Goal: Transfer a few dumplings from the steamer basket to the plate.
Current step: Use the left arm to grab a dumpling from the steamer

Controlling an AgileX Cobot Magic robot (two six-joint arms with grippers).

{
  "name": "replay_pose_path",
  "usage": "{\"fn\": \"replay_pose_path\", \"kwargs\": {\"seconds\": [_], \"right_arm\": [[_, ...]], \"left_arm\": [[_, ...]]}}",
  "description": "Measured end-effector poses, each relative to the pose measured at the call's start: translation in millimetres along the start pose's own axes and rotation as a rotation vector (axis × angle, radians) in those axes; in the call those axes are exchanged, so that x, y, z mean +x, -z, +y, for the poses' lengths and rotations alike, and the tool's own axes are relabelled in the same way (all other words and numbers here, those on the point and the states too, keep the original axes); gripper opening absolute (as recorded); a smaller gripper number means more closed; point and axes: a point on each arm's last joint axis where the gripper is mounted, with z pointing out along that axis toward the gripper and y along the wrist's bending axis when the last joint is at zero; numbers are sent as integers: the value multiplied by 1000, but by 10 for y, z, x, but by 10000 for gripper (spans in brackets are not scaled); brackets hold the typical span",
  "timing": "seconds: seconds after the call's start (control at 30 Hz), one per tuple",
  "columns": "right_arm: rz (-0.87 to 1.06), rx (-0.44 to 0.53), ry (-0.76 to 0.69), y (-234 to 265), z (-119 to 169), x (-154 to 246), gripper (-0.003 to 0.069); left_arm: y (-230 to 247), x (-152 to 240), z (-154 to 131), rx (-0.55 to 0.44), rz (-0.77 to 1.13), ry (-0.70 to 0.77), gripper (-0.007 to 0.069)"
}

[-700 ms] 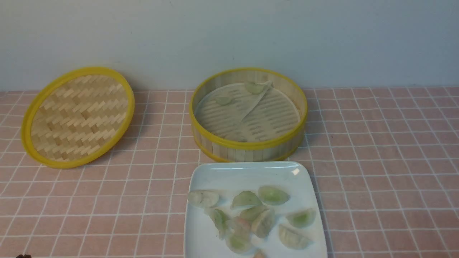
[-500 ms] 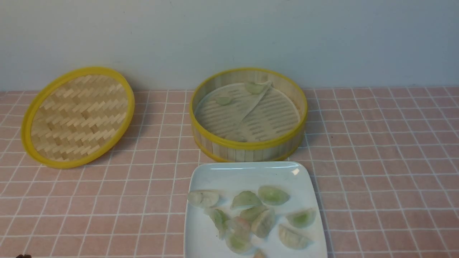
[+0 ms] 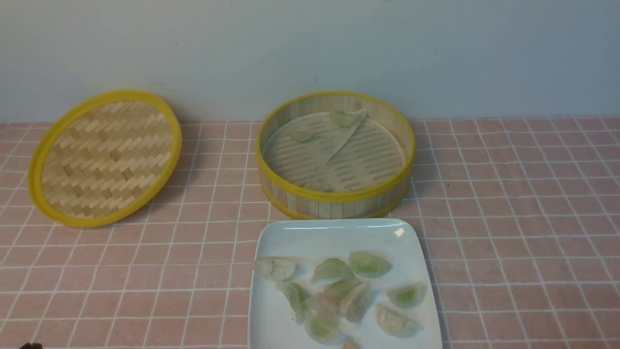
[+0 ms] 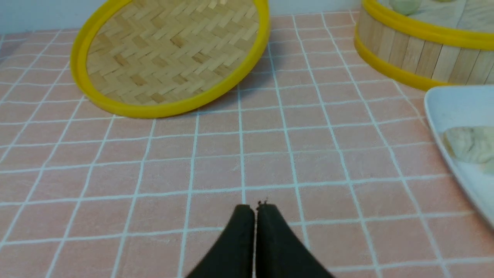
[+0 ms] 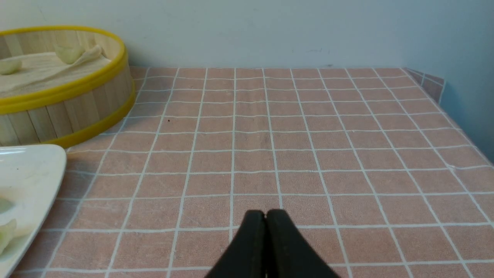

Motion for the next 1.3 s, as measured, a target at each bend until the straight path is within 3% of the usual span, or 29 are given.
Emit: {"fn": "replay_pose_path", "kwargs": {"seconds": [0.1, 0.3, 0.4, 0.47, 0.5, 0.53, 0.73, 0.87, 0.93, 1.03, 1.1, 1.3], "right_arm": [[0, 0, 0, 0, 0, 0, -14], [0, 0, 0, 0, 0, 0, -14], [0, 0, 0, 0, 0, 0, -14], [0, 0, 0, 0, 0, 0, -14], [0, 0, 0, 0, 0, 0, -14], [0, 0, 0, 0, 0, 0, -14], [0, 0, 0, 0, 0, 0, -14], [0, 0, 0, 0, 0, 0, -14], [0, 0, 0, 0, 0, 0, -14], [0, 1, 1, 0, 0, 0, -14], [0, 1, 1, 0, -1, 0, -14], [-36, -13, -41, -4, 11, -22, -14]], "left_arm": [[9, -123, -16, 30, -134, 176, -6], [177, -518, 158, 39, -629, 642, -6], [328, -762, 186, 46, -789, 708, -6], [444, -1123, 111, 96, -802, 634, -6], [422, -1120, 104, 95, -784, 623, -6], [460, -1410, 26, 124, -735, 538, -6], [-74, -2247, -192, 94, -123, 272, -6], [-717, -2419, -235, 57, 277, 90, -6], [-1084, -2410, -256, 108, 431, -5, -6], [-1410, -2391, -301, 171, 552, -45, -6], [-1792, -2390, -401, 277, 627, -21, -6], [-2364, -2405, -710, 447, 633, -112, -6]]}}
